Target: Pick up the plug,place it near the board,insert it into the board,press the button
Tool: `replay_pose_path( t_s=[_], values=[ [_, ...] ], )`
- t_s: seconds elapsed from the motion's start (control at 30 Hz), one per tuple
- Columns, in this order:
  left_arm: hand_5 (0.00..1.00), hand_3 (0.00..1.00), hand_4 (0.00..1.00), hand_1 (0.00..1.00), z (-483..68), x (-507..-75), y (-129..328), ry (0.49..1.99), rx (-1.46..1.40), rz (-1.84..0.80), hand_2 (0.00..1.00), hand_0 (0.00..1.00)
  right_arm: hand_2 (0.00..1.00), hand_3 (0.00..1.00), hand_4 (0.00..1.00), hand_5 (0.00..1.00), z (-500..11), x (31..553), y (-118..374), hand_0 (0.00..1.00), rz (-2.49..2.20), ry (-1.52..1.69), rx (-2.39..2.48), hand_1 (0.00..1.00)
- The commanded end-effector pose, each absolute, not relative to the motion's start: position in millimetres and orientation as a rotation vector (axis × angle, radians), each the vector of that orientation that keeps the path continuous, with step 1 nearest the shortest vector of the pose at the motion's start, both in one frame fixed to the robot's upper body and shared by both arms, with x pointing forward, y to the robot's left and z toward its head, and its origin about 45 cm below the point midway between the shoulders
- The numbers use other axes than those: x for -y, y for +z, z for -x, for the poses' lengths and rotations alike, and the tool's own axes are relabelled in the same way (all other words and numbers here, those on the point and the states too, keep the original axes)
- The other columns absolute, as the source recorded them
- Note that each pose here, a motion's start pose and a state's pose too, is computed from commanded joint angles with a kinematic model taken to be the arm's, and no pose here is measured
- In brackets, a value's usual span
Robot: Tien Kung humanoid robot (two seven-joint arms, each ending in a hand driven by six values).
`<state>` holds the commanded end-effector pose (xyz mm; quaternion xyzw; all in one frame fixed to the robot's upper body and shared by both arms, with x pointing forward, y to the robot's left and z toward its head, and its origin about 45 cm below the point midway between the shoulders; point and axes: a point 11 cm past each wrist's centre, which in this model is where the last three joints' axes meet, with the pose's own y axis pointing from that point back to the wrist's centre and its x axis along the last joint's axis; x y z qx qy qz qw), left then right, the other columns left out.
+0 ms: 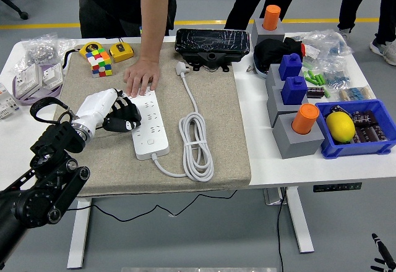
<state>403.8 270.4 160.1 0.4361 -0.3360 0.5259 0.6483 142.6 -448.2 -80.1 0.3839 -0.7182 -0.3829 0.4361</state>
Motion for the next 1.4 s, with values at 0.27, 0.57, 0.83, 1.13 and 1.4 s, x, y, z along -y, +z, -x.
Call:
replay_pose_path(
  t_s=[0.27,0.57,0.83,1.13,1.4],
  values=[
    [0.253,0.218,0.679,0.141,-408.5,-273.3,172.1,1.208,0.793,-0.982,0.168,0.279,0.782,0.854,0.998,0.998,-143.4,448.4,-79.8,0.998,-0.955,-0.954,1.790,0.864],
    [0.245,0.223,0.688,0.131,-410.0,-273.1,178.2,1.204,0.808,-0.969,0.169,0.278,0.782,0.853,0.998,0.998,-143.9,448.1,-79.8,0.998,-0.956,-0.954,1.791,0.864],
    [0.257,0.260,0.696,0.152,-412.2,-269.2,196.8,1.269,0.830,-0.856,0.197,0.283,0.781,0.853,0.998,0.998,-144.1,447.5,-80.0,0.998,-0.957,-0.958,1.789,0.864],
    [0.527,0.734,0.998,0.661,-410.5,-263.2,193.1,1.220,0.749,-0.800,0.696,0.439,0.781,0.850,0.998,0.998,-143.4,447.1,-80.3,0.998,-0.958,-0.958,1.787,0.864],
    [0.607,0.923,0.998,0.896,-407.8,-260.0,183.2,1.197,0.740,-0.818,0.887,0.842,0.782,0.849,0.998,0.998,-141.5,446.3,-81.3,0.998,-0.956,-0.964,1.786,0.864]
  ],
)
